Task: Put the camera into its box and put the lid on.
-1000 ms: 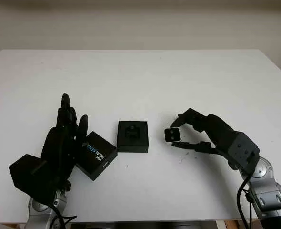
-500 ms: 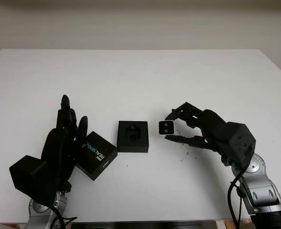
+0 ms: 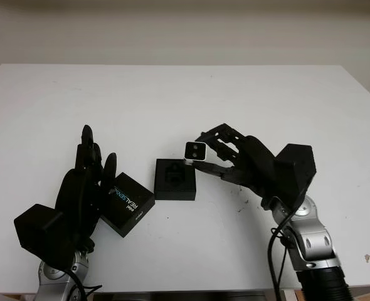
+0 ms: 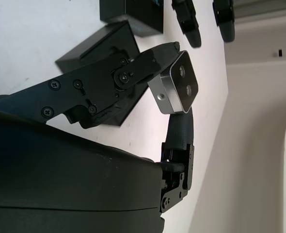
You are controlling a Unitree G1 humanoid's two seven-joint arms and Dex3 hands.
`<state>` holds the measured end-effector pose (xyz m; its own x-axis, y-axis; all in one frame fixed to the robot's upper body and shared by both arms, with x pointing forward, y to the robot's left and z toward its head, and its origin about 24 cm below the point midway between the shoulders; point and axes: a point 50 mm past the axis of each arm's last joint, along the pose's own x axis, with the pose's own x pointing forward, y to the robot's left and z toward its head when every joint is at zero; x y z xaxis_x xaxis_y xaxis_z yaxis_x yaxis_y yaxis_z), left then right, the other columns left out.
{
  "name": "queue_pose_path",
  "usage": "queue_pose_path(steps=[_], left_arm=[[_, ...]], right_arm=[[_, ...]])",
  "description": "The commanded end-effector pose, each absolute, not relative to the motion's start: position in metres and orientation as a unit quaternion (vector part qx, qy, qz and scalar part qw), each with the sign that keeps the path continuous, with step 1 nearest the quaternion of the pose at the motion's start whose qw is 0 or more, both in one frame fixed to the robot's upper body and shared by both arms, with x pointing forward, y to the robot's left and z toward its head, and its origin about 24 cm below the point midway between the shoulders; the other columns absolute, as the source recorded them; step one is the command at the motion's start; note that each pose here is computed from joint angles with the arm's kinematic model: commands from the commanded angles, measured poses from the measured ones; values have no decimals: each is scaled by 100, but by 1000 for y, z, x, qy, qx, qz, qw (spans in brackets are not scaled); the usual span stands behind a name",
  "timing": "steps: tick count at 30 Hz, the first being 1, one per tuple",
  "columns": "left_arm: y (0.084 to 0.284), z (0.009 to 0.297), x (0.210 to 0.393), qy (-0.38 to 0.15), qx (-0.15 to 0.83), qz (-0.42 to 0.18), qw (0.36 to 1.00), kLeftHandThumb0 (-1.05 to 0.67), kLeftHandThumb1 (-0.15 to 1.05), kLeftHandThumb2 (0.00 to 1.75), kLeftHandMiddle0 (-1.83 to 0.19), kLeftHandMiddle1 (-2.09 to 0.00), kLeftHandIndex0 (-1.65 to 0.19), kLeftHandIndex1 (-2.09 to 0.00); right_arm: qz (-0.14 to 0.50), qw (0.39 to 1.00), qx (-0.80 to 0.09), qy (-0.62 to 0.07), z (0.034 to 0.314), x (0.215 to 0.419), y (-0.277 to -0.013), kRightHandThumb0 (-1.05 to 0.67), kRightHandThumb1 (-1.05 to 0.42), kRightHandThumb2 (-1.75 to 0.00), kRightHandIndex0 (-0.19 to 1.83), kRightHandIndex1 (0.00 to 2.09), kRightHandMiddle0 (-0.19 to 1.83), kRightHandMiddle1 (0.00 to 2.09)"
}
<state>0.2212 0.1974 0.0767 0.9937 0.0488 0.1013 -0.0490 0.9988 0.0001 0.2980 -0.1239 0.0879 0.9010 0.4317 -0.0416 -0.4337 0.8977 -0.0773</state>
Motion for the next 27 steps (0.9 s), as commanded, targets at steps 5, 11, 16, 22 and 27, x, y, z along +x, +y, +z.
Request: queue_pose_path(steps=[5,11,16,22,27], left_arm=[[196,78,220,-54,0,24,998,-73,105,48,19,-3,19,-3],[196,78,220,-52,-1,25,998,-74,105,48,19,-3,19,-4],[196,78,221,-54,-5,23,998,-75,105,47,19,-4,19,-4],[196,77,221,-53,-1,24,998,-74,105,47,19,-4,19,-4],[196,77,221,-50,-2,24,998,-75,105,47,19,-5,18,-5]], right_arm=[[234,971,-39,28,84,303,-114,-43,-95,-5,20,3,27,171],[237,970,-41,39,77,308,-110,-47,-94,-5,21,4,30,171],[238,969,-47,45,75,310,-109,-45,-93,-5,22,5,31,167],[235,970,-50,46,72,313,-112,-43,-93,-5,21,4,31,163],[232,970,-53,51,68,314,-112,-44,-93,-5,21,5,31,162]])
